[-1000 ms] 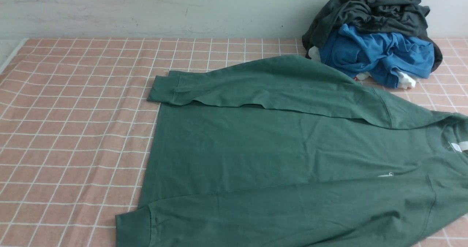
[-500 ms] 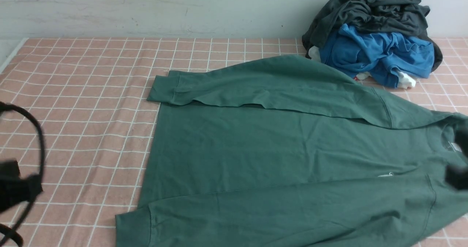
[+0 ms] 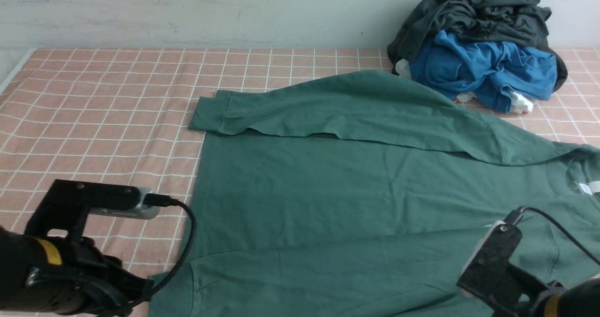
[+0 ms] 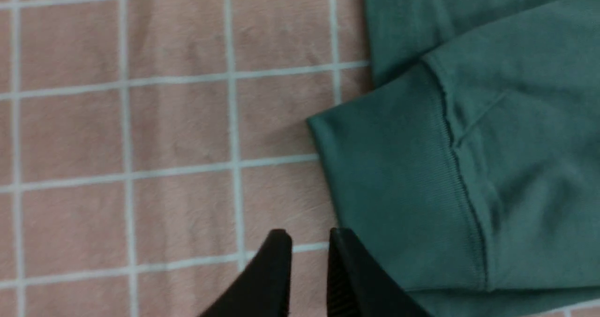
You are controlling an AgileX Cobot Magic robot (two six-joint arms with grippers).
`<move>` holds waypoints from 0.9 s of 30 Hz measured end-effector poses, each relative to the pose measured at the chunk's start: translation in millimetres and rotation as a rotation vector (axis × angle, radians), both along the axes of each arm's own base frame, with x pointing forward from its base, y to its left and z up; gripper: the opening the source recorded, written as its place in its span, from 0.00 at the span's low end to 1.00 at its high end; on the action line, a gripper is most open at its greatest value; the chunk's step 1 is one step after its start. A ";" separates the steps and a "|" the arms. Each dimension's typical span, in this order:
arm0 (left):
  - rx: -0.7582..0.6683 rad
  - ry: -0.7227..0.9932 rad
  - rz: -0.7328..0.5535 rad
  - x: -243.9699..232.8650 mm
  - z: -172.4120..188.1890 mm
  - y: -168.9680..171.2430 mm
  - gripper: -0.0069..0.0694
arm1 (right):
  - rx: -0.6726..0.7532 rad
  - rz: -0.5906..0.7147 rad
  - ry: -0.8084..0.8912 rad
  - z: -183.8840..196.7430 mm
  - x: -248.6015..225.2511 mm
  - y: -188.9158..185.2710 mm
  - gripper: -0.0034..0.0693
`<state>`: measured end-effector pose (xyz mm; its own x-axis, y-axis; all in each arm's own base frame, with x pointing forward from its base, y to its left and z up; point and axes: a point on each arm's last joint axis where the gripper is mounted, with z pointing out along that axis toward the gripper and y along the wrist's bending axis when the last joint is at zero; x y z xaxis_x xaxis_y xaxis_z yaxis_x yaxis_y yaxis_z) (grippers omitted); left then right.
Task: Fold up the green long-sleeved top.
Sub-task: Use the left arm to clamp the cuff closest to it
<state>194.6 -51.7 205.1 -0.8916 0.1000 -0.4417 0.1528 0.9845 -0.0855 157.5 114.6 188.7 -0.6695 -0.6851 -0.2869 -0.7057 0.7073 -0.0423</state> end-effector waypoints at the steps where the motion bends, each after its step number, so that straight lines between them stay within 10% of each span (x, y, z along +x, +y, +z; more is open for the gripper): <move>1: 0.002 0.010 -0.009 3.8 -2.3 -2.6 0.35 | 0.005 0.005 -0.009 0.2 2.6 1.9 0.03; 10: 0.035 0.131 -0.020 35.9 -38.7 -14.5 0.54 | 0.042 0.033 -0.106 0.9 15.5 9.5 0.03; 18: 0.031 0.086 -0.022 47.5 -44.7 -17.3 0.14 | 0.036 0.047 -0.124 1.3 16.7 9.3 0.03; 27: 0.012 -0.023 -0.035 60.4 -10.4 -20.8 0.09 | 0.009 0.074 -0.143 1.4 17.9 7.8 0.03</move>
